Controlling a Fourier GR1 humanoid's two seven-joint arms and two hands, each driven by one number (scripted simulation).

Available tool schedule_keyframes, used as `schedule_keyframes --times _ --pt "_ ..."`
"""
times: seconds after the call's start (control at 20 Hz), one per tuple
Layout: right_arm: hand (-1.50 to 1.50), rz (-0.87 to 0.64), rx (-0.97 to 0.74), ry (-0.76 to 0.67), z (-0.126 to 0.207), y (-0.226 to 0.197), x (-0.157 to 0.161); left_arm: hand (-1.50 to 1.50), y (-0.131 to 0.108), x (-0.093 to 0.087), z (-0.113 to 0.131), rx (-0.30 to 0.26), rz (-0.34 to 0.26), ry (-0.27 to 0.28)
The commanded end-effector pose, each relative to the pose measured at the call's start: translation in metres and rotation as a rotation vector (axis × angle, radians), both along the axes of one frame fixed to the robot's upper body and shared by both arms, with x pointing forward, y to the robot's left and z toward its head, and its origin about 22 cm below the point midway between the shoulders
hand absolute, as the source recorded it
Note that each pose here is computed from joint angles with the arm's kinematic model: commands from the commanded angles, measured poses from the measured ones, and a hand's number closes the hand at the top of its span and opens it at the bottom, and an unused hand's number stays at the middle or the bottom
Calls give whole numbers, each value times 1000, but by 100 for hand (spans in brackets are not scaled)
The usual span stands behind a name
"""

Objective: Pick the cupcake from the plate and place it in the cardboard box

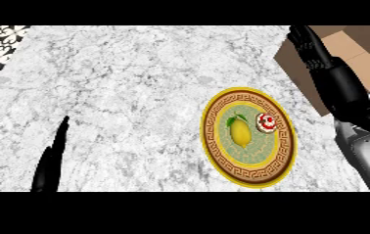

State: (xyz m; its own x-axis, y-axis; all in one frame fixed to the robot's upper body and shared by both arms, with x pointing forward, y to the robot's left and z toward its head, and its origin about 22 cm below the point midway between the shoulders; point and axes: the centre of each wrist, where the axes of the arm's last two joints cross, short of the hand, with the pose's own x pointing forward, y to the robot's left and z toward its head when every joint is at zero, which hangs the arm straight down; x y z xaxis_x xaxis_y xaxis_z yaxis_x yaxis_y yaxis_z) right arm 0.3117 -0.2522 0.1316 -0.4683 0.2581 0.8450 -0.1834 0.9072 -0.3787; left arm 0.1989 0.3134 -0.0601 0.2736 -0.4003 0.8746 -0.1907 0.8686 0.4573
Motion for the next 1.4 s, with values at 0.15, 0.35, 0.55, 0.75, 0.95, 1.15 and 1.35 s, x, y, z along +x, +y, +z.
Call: schedule_keyframes --times 0.15,0.35,0.55,0.75,0.95,1.15,1.35 --pt "-150 -281 55 310 -76 2 -21 0 -50 38 46 -94 -310 -165" --pt "-150 -422 -428 220 -86 -58 -32 0 -63 41 56 -137 -394 -201" --pt "-150 -535 -642 177 -136 -56 -67 0 -89 54 72 -197 -497 -195" --pt "-150 -573 -791 58 -126 -41 -85 0 -81 55 77 -208 -528 -175" --pt "-150 -638 -867 67 -95 -25 -105 0 -89 60 91 -215 -533 -170" --pt "-150 -593 -930 219 -53 8 -122 0 -89 70 103 -179 -559 -174" --pt "-150 -524 -949 358 -14 40 -142 0 -94 77 93 -205 -549 -176"
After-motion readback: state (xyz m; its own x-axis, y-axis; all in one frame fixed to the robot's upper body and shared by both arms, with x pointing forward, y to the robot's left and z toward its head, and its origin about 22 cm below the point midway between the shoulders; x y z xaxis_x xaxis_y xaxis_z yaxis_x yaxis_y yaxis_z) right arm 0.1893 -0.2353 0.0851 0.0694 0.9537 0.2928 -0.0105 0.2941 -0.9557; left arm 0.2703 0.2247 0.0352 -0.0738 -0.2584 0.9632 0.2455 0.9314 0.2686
